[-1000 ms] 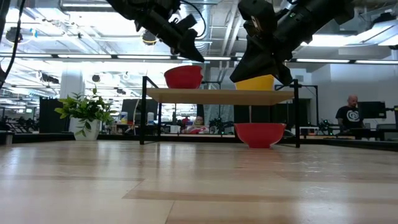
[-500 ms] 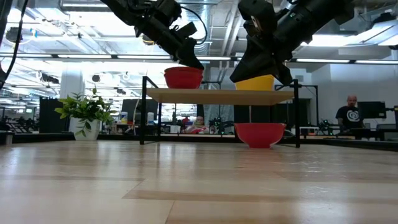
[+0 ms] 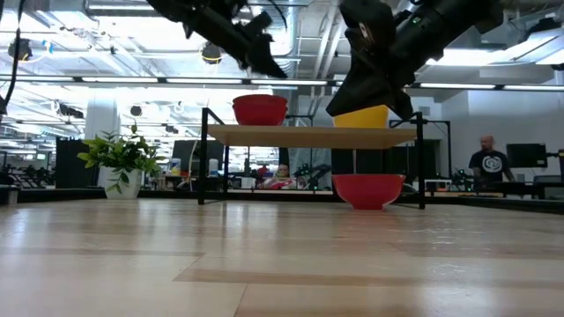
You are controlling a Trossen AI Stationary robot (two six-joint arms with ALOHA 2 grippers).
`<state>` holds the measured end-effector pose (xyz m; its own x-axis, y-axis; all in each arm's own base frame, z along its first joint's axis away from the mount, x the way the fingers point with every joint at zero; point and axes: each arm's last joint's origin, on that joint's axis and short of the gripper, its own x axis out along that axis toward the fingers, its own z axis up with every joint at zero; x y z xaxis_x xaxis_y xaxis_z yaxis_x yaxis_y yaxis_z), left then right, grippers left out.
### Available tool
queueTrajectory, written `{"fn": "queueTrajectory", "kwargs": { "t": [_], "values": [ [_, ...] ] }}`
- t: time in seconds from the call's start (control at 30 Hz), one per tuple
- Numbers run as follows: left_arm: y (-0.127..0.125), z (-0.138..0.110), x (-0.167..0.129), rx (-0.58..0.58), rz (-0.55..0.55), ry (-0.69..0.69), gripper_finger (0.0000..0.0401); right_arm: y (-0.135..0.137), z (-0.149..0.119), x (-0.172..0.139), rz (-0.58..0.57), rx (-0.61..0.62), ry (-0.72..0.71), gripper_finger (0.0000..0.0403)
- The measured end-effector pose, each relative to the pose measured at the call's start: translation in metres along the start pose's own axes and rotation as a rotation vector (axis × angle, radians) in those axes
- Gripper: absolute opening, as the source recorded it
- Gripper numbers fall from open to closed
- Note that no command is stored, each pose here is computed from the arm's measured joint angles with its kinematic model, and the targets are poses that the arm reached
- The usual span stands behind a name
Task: Pick & Place Mini bowls
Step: Stack the red bowl on the other stacked red bowls on the shelf
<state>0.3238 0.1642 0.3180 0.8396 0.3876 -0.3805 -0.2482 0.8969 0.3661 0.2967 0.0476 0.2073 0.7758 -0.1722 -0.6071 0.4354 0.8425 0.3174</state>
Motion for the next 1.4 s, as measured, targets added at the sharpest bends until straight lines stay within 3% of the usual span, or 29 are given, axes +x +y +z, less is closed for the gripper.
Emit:
{"fn": "queueTrajectory", "kwargs": {
  "t": [0.23, 0.47, 0.63, 0.97, 1.4],
  "values": [
    [0.003, 0.026, -0.050, 0.025, -0.155, -0.167, 0.0019, -0.004, -0.006, -0.002, -0.021, -0.185, 0.126, 0.0000],
    [-0.002, 0.027, -0.096, 0.050, -0.250, -0.101, 0.0048, -0.013, -0.013, -0.003, -0.039, -0.291, 0.249, 0.0008],
    [-0.014, 0.019, -0.121, 0.040, -0.334, -0.044, 0.0076, -0.016, -0.004, -0.003, -0.058, -0.293, 0.249, 0.0060],
    [-0.046, -0.022, -0.146, -0.021, -0.405, 0.003, 0.0095, -0.033, 0.002, -0.005, -0.218, -0.425, 0.330, 0.0160],
    [-0.068, -0.042, -0.151, -0.081, -0.463, 0.004, 0.0095, -0.050, -0.002, 0.014, -0.258, -0.485, 0.420, 0.0178]
  ]
}}
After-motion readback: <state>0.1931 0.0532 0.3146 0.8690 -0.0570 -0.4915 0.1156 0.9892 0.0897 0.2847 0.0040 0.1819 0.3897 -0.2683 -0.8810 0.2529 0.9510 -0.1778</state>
